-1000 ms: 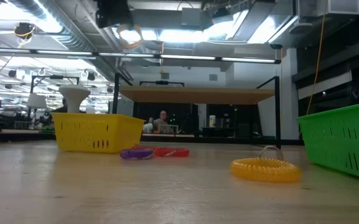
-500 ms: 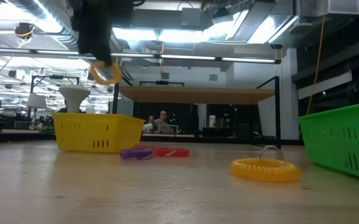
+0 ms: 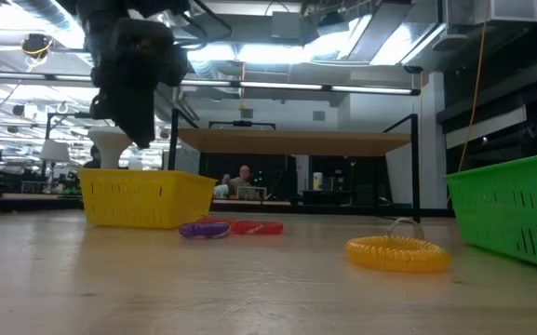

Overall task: Pick & Place Office Desk Supplies
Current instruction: Put the yellow spring keychain into the yellow bin, then put the orange spring keychain into the yellow bin

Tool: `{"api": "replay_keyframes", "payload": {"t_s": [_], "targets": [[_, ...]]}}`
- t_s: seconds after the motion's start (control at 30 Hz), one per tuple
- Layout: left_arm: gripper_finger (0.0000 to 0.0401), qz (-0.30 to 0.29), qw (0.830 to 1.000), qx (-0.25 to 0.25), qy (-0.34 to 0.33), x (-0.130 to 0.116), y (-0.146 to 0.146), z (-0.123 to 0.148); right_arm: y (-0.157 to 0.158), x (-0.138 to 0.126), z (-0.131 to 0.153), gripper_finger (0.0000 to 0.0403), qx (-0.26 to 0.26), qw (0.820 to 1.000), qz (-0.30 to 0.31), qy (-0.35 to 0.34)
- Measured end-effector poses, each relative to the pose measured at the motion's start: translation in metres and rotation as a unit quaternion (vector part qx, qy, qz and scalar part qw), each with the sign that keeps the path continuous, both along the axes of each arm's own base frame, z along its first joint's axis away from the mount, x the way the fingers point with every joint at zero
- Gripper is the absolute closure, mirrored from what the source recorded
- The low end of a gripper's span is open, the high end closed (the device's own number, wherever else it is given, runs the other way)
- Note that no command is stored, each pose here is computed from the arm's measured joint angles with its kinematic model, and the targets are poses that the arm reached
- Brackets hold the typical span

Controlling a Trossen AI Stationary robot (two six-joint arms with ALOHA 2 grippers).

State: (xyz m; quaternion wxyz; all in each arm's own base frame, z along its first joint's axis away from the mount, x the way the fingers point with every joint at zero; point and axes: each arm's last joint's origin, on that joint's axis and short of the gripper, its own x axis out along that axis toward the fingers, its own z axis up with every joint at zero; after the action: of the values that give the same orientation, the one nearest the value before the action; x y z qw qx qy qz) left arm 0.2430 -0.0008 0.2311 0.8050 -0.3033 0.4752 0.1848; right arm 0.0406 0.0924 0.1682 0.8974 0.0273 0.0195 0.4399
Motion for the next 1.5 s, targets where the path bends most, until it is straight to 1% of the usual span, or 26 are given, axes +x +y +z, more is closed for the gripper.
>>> {"api": "replay_keyframes", "payload": {"t_s": [0.13,0.2,0.3,0.37,0.4,0.47,0.53,0.63,0.73,0.8,0.93,1.07,1.27,1.5], "targets": [[0.0256,0.012,1.0,0.009,-0.028,0.005,0.001,0.006,0.0,0.0,0.0,0.0184,0.0,1.0,0.0,0.0],[0.0244,0.003,0.998,0.007,-0.069,0.013,0.0,0.016,0.0,0.0,0.0,0.0184,0.0,1.0,0.0,0.0],[0.0238,-0.053,0.985,0.003,-0.166,0.028,-0.01,0.039,0.0,0.0,0.0,0.0184,0.0,1.0,0.0,-0.001],[0.0239,-0.088,0.976,0.013,-0.198,0.038,-0.02,0.049,0.0,0.0,0.0,0.0184,-0.001,1.0,0.0,-0.001],[0.0241,-0.103,0.975,0.022,-0.196,0.043,-0.024,0.051,0.0,0.0,0.0,0.0184,-0.001,1.0,0.0,-0.001],[0.0243,-0.138,0.976,0.049,-0.164,0.053,-0.035,0.048,0.0,0.0,0.0,0.0184,-0.001,1.0,0.0,-0.001],[0.0244,-0.187,0.97,0.085,-0.126,0.065,-0.045,0.042,0.0,0.0,0.0,0.0184,-0.001,1.0,0.0,-0.001],[0.0244,-0.262,0.952,0.139,-0.069,0.085,-0.059,0.034,0.0,0.0,0.0,0.0184,0.0,1.0,0.0,-0.001],[0.0244,-0.323,0.931,0.17,-0.029,0.106,-0.065,0.024,0.0,0.0,0.0,0.0184,0.0,1.0,0.0,-0.001],[0.0244,-0.352,0.917,0.187,-0.013,0.12,-0.065,0.017,0.0,0.0,0.0,0.0184,0.0,1.0,0.0,-0.001],[0.0244,-0.373,0.905,0.2,0.028,0.141,-0.053,-0.005,0.0,0.0,0.0,0.0184,0.0,1.0,0.0,-0.001],[0.0244,-0.376,0.901,0.21,0.05,0.154,-0.037,-0.021,0.0,0.0,0.0,0.0184,0.0,1.0,0.0,-0.001],[0.0244,-0.39,0.894,0.211,0.071,0.159,-0.017,-0.035,0.0,0.0,0.0,0.0184,0.0,1.0,0.0,-0.001],[0.0244,-0.411,0.883,0.207,0.086,0.163,-0.015,-0.052,0.0,0.0,0.0,0.0184,0.0,1.0,0.0,-0.001]]}}
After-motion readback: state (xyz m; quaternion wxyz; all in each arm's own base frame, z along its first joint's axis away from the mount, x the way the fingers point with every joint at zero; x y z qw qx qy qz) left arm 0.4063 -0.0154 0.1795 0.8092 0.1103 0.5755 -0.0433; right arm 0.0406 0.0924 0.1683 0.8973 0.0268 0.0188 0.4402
